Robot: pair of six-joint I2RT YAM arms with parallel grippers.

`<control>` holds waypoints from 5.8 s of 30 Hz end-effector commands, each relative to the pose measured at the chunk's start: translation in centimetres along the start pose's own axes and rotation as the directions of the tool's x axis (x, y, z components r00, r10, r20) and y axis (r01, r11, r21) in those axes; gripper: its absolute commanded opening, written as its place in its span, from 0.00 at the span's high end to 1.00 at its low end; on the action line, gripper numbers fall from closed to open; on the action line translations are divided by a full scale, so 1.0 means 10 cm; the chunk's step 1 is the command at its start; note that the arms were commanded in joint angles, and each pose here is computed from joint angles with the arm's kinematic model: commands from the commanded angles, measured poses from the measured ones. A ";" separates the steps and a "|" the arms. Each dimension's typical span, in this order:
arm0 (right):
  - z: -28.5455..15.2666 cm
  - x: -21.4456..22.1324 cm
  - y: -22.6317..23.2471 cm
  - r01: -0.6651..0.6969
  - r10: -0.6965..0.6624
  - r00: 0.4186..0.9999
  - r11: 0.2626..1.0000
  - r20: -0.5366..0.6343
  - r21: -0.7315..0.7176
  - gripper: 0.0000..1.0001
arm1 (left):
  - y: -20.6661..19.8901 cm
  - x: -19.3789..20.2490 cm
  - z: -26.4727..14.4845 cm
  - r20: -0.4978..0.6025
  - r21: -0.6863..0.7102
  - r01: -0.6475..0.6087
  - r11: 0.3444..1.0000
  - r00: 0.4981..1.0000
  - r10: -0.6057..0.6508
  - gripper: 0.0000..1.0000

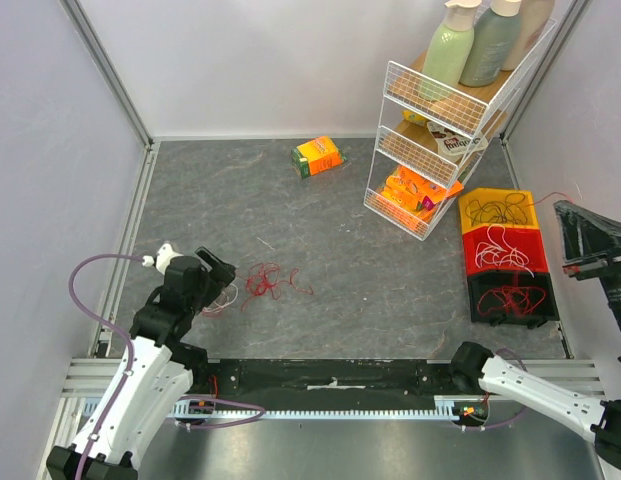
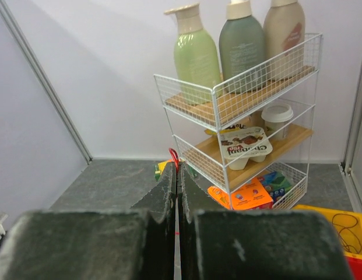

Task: Untangle the cables

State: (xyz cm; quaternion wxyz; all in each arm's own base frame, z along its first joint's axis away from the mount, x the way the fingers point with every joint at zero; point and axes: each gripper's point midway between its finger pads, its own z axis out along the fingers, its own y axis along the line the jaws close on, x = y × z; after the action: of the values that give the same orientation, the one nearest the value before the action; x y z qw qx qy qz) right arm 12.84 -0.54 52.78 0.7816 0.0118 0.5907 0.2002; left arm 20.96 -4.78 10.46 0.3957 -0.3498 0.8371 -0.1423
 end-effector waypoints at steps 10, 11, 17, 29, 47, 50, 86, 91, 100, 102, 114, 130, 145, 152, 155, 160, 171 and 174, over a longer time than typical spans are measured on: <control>0.51 0.36 0.57 0.102 -0.117 0.984 0.988 -0.137 -0.112 1.00 | -0.56 -0.17 -0.27 0.018 0.256 -0.071 0.964 0.997 0.069 0.04; 0.52 0.35 0.52 0.111 -0.122 0.983 0.990 -0.139 -0.083 1.00 | -0.56 -0.16 -0.28 0.018 0.259 -0.074 0.963 0.997 0.072 0.04; 0.62 0.95 0.50 0.195 -0.200 0.941 0.980 -0.272 -0.046 1.00 | -0.59 -0.20 -0.32 0.033 0.278 -0.082 0.957 0.997 0.075 0.04; 0.04 3.39 0.11 0.282 -0.057 0.646 0.945 -0.762 0.168 1.00 | -0.69 -0.13 -0.35 0.001 0.335 -0.093 0.938 0.995 0.098 0.04; -0.12 4.55 -0.54 0.130 0.422 0.359 0.860 -0.832 0.493 0.99 | -0.76 0.04 -0.43 -0.052 0.432 -0.070 0.899 0.993 0.102 0.04; -0.26 4.73 -0.60 0.157 0.444 0.319 0.846 -0.837 0.509 0.96 | -0.76 0.07 -0.42 -0.062 0.440 -0.068 0.896 0.993 0.105 0.04; -0.57 5.22 -0.77 0.236 0.455 0.247 0.828 -0.856 0.508 1.00 | -0.84 0.19 -0.35 -0.099 0.492 -0.071 0.868 0.986 0.137 0.04; -0.08 4.61 -0.58 0.172 0.365 0.403 0.870 -0.839 0.461 1.00 | -0.86 0.13 -0.40 -0.079 0.488 -0.091 0.868 0.986 0.148 0.04; 0.38 3.08 -1.20 0.377 0.214 0.741 0.651 -0.636 0.659 1.00 | -0.93 0.13 -0.45 -0.096 0.507 -0.103 0.856 0.980 0.175 0.04; 0.41 2.85 -1.35 0.396 0.190 0.782 0.584 -0.593 0.709 1.00 | -0.95 0.11 -0.48 -0.090 0.515 -0.107 0.850 0.980 0.177 0.04; 0.36 1.49 -1.81 0.324 0.029 0.937 0.299 -0.348 0.897 1.00 | -1.05 0.09 -0.66 -0.108 0.551 -0.102 0.828 0.976 0.192 0.04; -0.03 0.94 -2.02 0.373 -0.208 0.902 -0.066 -0.378 0.925 1.00 | -1.12 0.15 -0.81 -0.167 0.589 -0.043 0.807 0.970 0.174 0.05; 0.03 2.55 -2.25 0.372 0.063 0.918 0.211 -0.392 0.904 1.00 | -1.09 0.15 -0.86 -0.167 0.589 -0.050 0.807 0.969 0.182 0.05; 0.31 2.79 -2.09 0.205 0.190 0.930 0.443 -0.315 0.873 1.00 | -1.07 0.12 -0.90 -0.145 0.587 -0.068 0.807 0.972 0.187 0.05; 0.44 2.73 -1.86 0.113 0.253 0.922 0.546 -0.292 0.830 1.00 | -1.06 0.12 -0.90 -0.134 0.590 -0.077 0.804 0.972 0.191 0.05; 0.53 2.67 -1.56 0.059 0.323 0.883 0.644 -0.342 0.762 1.00 | -1.03 0.15 -0.90 -0.117 0.599 -0.112 0.792 0.967 0.225 0.04; 0.54 2.92 -0.19 -0.173 0.299 0.648 0.954 -0.700 0.246 1.00 | -1.67 0.15 -1.72 0.073 0.928 -0.208 0.310 0.916 0.395 0.05; 0.36 3.09 0.25 -0.249 0.241 0.538 0.961 -0.807 0.121 1.00 | -1.83 0.10 -1.95 0.147 0.962 -0.218 0.163 0.919 0.365 0.05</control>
State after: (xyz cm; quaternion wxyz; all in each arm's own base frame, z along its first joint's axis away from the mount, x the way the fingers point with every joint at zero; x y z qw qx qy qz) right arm 26.45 6.35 26.90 0.4759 0.1223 0.8490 0.1943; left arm 16.44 -17.32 25.28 0.4344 0.0245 0.7501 -0.4981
